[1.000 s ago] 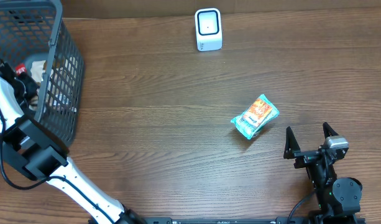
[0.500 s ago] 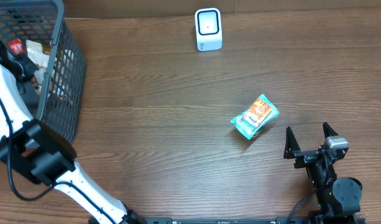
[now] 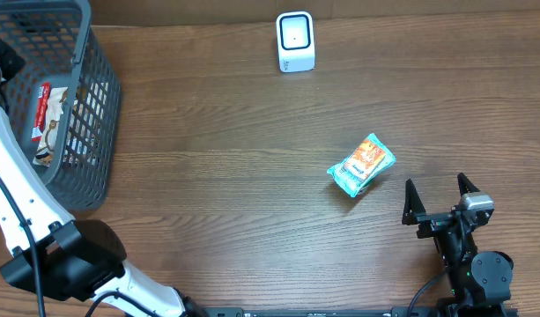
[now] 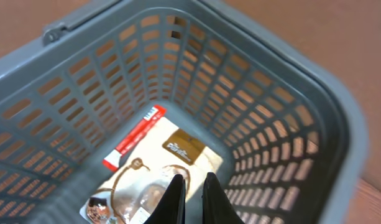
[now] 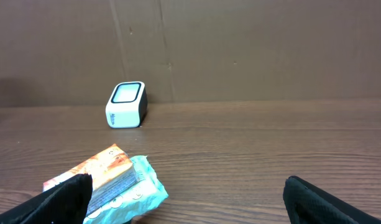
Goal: Scan the item barcode
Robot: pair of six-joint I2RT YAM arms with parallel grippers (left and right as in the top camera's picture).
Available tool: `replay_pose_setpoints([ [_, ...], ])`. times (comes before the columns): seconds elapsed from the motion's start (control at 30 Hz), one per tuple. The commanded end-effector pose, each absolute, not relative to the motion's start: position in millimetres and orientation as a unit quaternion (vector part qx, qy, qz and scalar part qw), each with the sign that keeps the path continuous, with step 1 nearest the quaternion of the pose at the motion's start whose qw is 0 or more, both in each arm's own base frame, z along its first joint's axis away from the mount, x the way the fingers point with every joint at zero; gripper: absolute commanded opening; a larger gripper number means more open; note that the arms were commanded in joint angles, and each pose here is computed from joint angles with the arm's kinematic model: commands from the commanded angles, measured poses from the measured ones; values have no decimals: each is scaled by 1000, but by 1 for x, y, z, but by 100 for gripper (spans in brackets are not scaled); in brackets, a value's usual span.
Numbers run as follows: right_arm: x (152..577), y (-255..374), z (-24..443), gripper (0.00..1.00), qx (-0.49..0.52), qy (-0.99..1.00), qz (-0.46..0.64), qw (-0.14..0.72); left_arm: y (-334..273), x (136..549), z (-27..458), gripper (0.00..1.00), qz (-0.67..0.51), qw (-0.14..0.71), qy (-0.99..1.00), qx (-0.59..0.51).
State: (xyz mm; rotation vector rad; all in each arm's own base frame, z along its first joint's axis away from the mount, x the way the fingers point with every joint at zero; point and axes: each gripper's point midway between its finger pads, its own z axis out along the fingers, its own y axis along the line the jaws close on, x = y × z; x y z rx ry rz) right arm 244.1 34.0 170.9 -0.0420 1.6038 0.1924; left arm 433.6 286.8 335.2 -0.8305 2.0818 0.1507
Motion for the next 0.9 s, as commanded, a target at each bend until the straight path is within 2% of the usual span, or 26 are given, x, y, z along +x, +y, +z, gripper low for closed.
replay_pose_setpoints([
  [0.0, 244, 33, 170, 100, -17, 715, 84, 693, 284, 436, 319, 4, 60, 413, 843, -338],
  [0.1, 244, 33, 170, 100, -17, 715, 84, 693, 298, 438, 292, 4, 80, 384, 852, -347],
  [0.17, 244, 33, 170, 100, -17, 715, 84, 693, 310, 438, 272, 10, 101, 360, 861, -345],
  [0.23, 244, 33, 170, 100, -17, 715, 84, 693, 321, 440, 248, 34, 113, 337, 876, -325],
  [0.27, 244, 33, 170, 100, -17, 715, 84, 693, 327, 441, 236, 52, 115, 327, 883, -316],
  [0.4, 244, 33, 170, 100, -17, 715, 84, 693, 345, 453, 182, 91, 116, 294, 912, -263],
  [0.43, 244, 33, 170, 100, -17, 715, 84, 693, 347, 458, 168, 96, 108, 290, 920, -239],
  [0.47, 244, 33, 170, 100, -17, 715, 84, 693, 347, 464, 155, 100, 97, 290, 928, -213],
  [0.67, 244, 33, 170, 100, -17, 715, 84, 693, 362, 475, 94, 100, 73, 281, 943, -164],
  [0.87, 244, 33, 170, 100, -17, 715, 84, 693, 385, 479, 75, 100, 70, 304, 932, -185],
])
